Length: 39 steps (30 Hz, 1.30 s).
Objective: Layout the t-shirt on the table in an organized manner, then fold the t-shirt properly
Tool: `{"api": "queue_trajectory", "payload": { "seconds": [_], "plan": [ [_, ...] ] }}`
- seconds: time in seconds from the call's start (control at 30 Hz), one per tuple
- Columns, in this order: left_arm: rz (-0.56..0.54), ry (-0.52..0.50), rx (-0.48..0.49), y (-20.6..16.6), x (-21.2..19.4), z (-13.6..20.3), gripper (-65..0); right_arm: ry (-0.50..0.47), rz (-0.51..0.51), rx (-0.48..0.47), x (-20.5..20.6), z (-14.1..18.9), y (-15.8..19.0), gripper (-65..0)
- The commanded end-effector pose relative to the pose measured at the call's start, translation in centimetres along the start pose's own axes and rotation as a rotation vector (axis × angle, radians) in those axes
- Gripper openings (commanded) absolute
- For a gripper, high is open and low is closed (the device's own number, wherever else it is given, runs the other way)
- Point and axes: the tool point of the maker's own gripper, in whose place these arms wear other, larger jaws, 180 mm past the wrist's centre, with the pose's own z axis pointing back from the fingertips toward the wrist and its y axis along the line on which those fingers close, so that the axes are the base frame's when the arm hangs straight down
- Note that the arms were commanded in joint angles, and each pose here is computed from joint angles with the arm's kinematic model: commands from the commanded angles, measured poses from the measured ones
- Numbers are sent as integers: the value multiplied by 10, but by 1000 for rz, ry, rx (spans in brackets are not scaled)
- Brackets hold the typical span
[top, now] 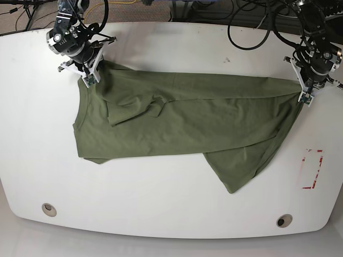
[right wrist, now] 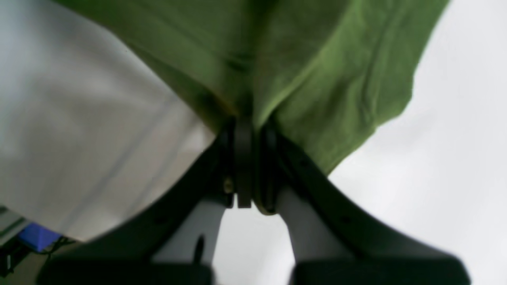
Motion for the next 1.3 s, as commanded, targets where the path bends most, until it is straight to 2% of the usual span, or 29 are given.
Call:
{"api": "queue_trajectory", "payload": {
  "seconds": [0.0, 0.33, 0.6, 0.87, 0.97, 1.27],
  "plan": [
    [3, -55, 38, 13, 18, 6, -650, -61, 5, -48, 21, 7, -18, -620],
    [100, -318, 153, 66, 126, 28, -650, -224, 68, -178, 98, 24, -73, -620],
    [159, -527, 236, 108, 203, 68, -650, -366, 131, -287, 177, 55, -113, -618],
    [122, -678, 287, 128, 266, 112, -650, -474, 228, -404, 252, 99, -146, -618],
    [102, -728, 314, 136, 291, 135, -650, -474, 270, -487, 277, 119, -165, -617],
    [184, -900, 384, 182, 345, 202, -650, -533, 372, -705, 353, 197, -192, -617]
  ]
}}
